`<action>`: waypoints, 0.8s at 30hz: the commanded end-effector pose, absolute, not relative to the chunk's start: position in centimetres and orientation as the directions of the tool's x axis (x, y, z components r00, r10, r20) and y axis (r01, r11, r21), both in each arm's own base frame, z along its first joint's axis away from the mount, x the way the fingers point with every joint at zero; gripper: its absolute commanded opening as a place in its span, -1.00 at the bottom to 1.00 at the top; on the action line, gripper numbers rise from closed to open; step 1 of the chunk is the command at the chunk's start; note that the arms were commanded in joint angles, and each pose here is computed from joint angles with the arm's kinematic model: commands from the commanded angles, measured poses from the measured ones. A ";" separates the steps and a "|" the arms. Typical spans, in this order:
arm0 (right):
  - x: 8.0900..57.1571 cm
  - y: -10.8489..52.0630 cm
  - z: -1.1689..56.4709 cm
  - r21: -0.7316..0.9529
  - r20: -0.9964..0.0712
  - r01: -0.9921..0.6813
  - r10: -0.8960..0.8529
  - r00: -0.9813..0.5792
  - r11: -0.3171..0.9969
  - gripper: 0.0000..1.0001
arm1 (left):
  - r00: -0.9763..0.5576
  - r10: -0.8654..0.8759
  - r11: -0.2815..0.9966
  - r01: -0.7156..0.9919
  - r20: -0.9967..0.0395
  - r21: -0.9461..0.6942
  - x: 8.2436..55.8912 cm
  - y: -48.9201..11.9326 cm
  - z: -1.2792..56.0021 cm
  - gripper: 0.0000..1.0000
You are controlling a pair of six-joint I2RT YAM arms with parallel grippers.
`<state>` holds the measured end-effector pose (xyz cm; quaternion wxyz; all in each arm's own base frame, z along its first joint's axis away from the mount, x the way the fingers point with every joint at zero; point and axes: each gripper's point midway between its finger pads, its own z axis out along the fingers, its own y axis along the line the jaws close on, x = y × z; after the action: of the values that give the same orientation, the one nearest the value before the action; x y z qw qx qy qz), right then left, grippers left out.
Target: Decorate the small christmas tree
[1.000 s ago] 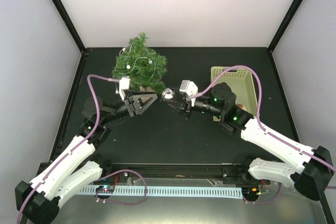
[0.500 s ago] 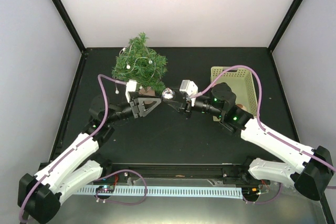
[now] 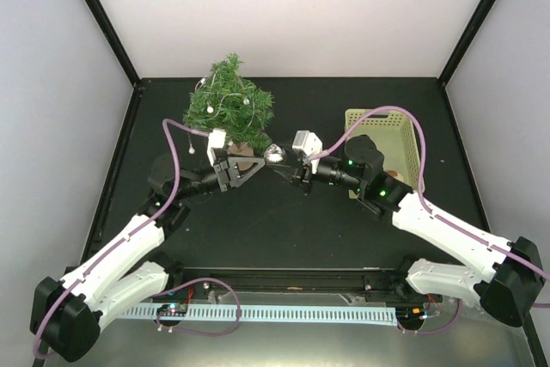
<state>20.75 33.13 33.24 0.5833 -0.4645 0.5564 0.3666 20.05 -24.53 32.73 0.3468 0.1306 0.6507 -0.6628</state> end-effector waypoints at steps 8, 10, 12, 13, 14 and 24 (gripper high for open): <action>22.8 34.0 28.8 -0.158 -0.976 -0.928 -0.197 0.095 0.337 -0.11 | -0.478 -0.364 0.440 0.669 -0.800 -0.600 23.2 -21.1 32.4 -0.97; 23.0 34.4 28.5 -0.154 -0.976 -0.931 -0.198 0.091 0.331 -0.11 | -0.455 -0.316 0.501 0.665 -0.833 -0.554 23.8 -20.9 31.9 -0.97; 23.4 34.8 28.1 -0.150 -0.975 -0.933 -0.207 0.084 0.327 -0.11 | -0.439 -0.276 0.547 0.660 -0.855 -0.515 24.3 -20.7 31.5 -0.97; 23.6 35.0 27.8 -0.147 -0.974 -0.933 -0.213 0.078 0.328 -0.11 | -0.428 -0.260 0.574 0.652 -0.866 -0.495 24.7 -20.5 31.3 -0.97; 23.8 35.1 27.8 -0.148 -0.974 -0.932 -0.214 0.078 0.330 -0.11 | -0.417 -0.245 0.594 0.649 -0.875 -0.476 24.9 -20.4 31.2 -0.97; 25.9 36.9 26.4 -0.131 -0.973 -0.925 -0.225 0.051 0.357 -0.10 | -0.348 -0.111 0.733 0.604 -0.931 -0.313 26.6 -18.9 30.2 -0.97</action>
<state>24.73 36.03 24.14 0.5166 -0.4829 0.6306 0.3199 25.85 -20.00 29.95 0.5267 0.1461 0.7429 -0.3864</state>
